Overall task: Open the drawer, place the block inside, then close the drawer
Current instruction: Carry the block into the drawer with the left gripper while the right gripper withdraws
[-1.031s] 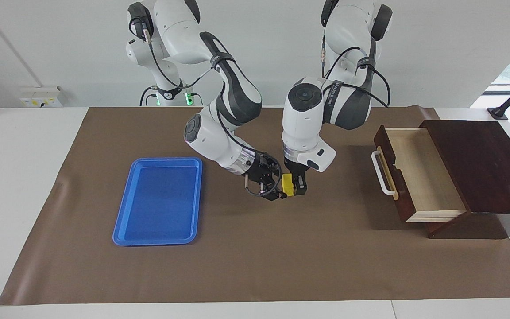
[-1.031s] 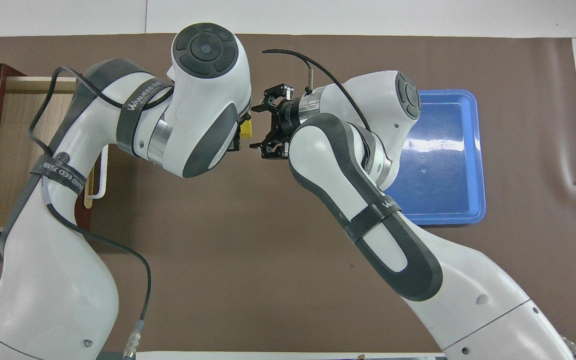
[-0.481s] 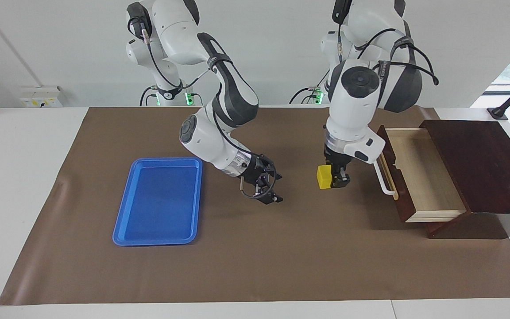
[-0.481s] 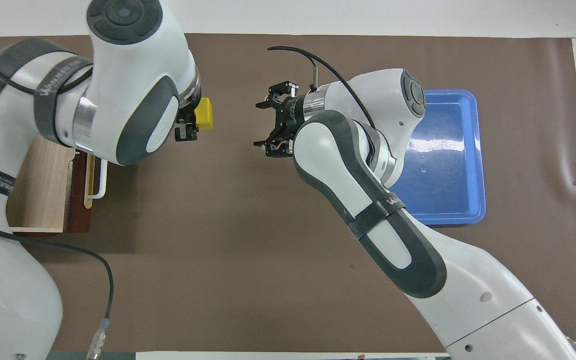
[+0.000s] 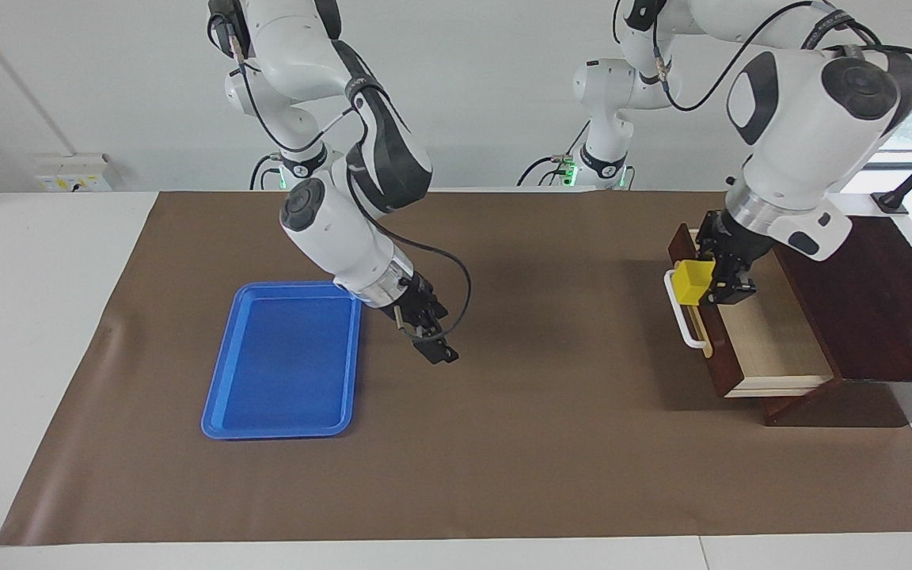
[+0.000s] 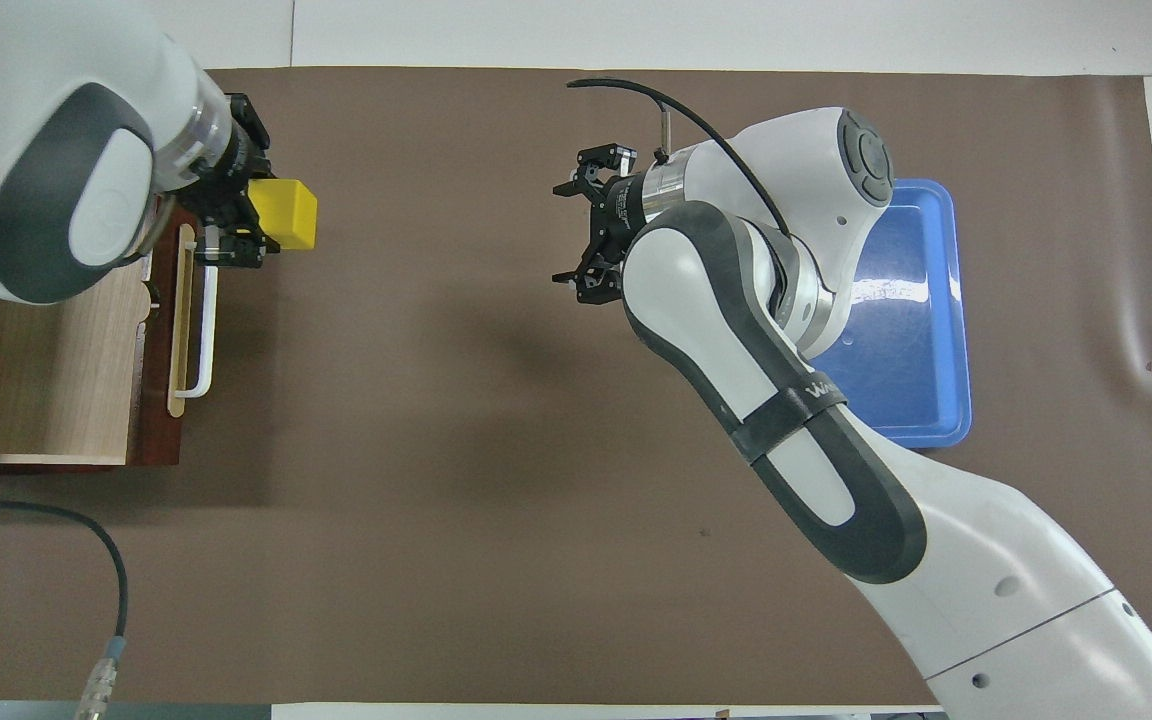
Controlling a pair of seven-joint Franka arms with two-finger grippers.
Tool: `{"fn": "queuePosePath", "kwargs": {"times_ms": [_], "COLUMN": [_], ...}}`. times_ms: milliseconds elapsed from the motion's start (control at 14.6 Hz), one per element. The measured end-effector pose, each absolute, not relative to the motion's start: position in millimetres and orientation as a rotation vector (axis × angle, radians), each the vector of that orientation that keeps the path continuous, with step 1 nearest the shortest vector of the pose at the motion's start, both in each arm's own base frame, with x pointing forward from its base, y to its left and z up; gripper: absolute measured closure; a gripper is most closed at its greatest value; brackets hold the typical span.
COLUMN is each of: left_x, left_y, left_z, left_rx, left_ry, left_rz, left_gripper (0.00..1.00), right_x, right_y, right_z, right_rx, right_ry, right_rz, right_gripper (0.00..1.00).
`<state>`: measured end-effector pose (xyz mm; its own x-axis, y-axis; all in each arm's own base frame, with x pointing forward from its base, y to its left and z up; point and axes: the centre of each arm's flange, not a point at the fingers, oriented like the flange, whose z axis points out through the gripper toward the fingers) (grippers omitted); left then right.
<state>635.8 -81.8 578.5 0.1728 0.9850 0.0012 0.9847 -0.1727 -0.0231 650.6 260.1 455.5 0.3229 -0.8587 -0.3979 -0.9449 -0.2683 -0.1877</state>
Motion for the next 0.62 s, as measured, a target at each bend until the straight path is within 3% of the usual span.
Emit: {"fn": "queuePosePath", "kwargs": {"times_ms": [619], "left_x": [645.8], "left_y": [51.6], "left_z": [512.6], "left_rx": [-2.499], "left_ry": [-1.885], "left_rz": [0.024], "left_gripper": [0.44], "right_x": [613.6], "right_y": [102.2], "right_z": [561.1], "right_rx": [-2.896], "right_ry": [0.880], "right_rz": [0.074], "right_gripper": [0.00]}}
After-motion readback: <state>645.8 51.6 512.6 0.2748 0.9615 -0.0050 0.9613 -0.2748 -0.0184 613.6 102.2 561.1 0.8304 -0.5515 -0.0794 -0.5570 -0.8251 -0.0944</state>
